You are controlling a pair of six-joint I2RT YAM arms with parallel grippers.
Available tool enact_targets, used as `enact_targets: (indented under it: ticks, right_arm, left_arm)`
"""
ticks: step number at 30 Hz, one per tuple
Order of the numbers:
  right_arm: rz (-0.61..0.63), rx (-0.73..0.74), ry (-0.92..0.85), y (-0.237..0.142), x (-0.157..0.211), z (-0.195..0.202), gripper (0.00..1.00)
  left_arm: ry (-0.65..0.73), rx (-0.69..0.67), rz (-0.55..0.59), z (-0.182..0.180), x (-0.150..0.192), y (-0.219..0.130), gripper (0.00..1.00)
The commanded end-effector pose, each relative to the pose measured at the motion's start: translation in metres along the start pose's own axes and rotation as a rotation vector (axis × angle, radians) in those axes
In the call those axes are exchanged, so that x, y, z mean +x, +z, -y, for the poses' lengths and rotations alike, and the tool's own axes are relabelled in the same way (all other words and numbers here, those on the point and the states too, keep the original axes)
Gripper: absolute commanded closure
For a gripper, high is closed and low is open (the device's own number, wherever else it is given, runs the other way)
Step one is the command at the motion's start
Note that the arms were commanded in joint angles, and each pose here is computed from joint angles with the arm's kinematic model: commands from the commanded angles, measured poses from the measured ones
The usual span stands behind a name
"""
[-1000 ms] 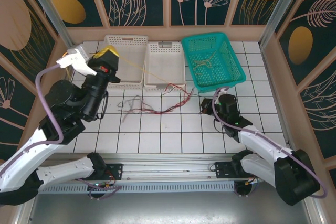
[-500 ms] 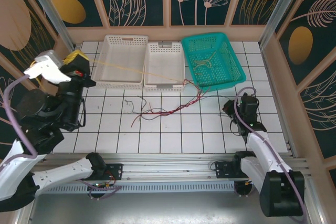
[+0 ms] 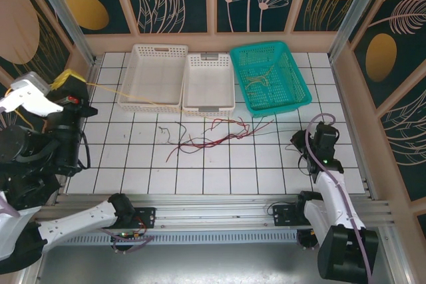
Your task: Untangle the cables
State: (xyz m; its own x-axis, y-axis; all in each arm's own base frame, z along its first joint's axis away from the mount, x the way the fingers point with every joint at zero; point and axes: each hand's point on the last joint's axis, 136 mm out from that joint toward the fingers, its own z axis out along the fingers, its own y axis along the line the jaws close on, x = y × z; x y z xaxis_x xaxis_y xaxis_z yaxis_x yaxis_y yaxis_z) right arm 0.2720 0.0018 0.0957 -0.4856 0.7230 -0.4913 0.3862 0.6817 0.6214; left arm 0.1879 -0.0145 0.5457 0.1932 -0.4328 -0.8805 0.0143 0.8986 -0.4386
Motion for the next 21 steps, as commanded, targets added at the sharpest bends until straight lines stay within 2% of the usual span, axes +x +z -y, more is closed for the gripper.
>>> enact_targets:
  ticks: [1, 10, 13, 16, 19, 21]
  right_arm:
    - [-0.013, 0.04, 0.02, -0.001, 0.002, 0.015, 1.0]
    - [0.134, 0.082, 0.154, -0.026, -0.034, 0.033, 1.0]
    - [0.145, 0.093, 0.18, -0.028, -0.039, 0.034, 1.0]
    - [0.117, 0.035, 0.176, -0.023, -0.036, 0.025, 1.0]
    - [0.063, -0.052, 0.124, -0.018, -0.03, 0.008, 1.0]
    - [0.035, -0.176, 0.045, -0.019, -0.024, -0.017, 1.0]
  left_arm:
    - [-0.005, -0.037, 0.043, -0.017, -0.025, -0.009, 1.0]
    - [0.055, -0.082, 0.033, -0.02, -0.018, -0.006, 1.0]
    - [0.076, -0.118, 0.041, -0.026, -0.021, -0.007, 1.0]
    - [0.101, -0.155, 0.04, -0.032, -0.022, -0.008, 1.0]
    - [0.097, -0.13, 0.016, -0.028, -0.013, -0.006, 1.0]
    - [0.096, -0.105, -0.023, -0.019, 0.004, -0.001, 1.0]
